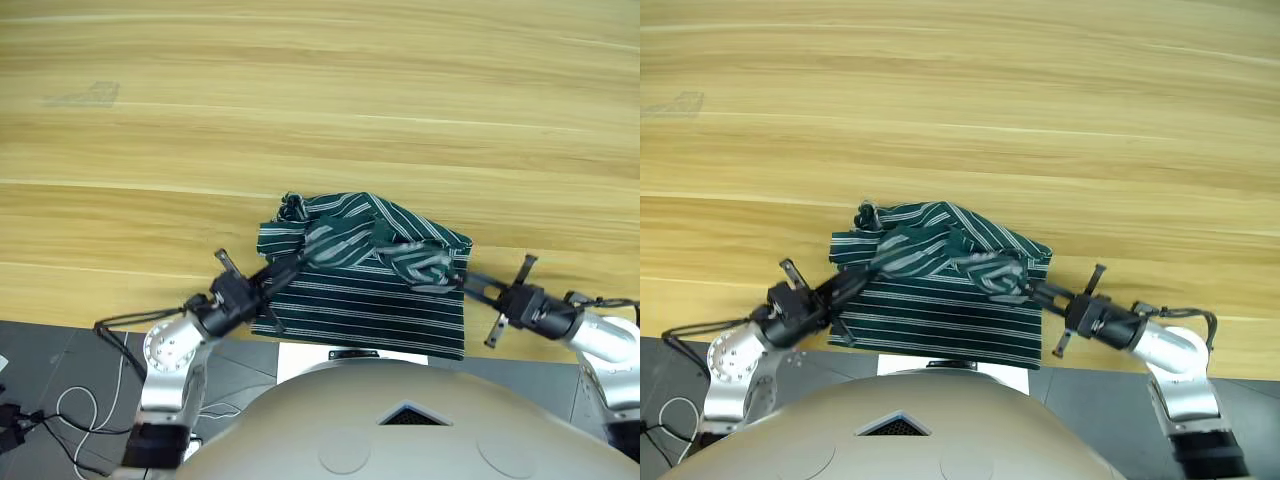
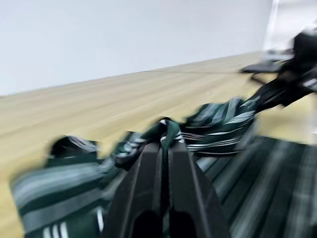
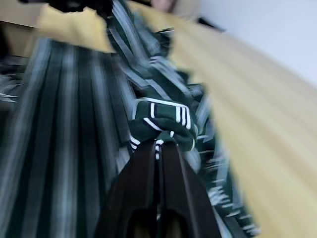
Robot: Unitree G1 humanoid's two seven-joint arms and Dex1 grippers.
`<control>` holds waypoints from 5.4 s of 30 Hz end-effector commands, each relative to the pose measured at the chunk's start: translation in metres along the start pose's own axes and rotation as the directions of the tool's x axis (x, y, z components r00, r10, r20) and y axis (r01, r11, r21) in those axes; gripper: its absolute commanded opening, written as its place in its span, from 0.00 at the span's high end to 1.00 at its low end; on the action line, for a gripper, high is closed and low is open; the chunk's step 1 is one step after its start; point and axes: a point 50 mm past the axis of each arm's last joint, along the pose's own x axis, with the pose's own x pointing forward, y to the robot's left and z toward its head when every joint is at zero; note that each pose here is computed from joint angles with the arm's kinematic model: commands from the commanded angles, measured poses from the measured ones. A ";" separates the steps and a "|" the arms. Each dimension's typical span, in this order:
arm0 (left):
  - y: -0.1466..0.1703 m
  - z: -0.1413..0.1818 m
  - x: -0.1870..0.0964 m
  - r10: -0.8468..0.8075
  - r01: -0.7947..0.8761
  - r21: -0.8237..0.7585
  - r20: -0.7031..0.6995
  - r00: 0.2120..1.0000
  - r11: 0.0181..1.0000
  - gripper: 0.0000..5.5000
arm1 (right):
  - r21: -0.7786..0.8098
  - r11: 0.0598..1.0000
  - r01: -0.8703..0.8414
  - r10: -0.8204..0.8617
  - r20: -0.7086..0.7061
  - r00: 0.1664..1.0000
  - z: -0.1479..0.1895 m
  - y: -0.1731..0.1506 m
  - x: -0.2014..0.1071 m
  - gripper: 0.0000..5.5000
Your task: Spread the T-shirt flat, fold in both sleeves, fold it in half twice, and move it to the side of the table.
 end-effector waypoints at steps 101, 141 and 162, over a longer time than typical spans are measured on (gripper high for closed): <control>0.156 -0.046 0.170 0.067 0.119 0.340 -0.489 0.870 0.933 0.39 | -0.359 0.917 -0.173 0.150 -0.089 0.985 -0.013 -0.114 0.132 0.52; 0.146 -0.061 0.171 0.038 0.136 0.300 -0.510 0.859 0.944 0.39 | -0.307 0.934 -0.185 0.119 -0.222 0.968 -0.034 -0.102 0.075 0.52; 0.145 -0.078 0.138 0.056 0.105 0.262 -0.540 0.840 0.959 0.39 | -0.379 0.917 -0.123 -0.001 -0.311 0.951 -0.037 -0.122 0.070 0.52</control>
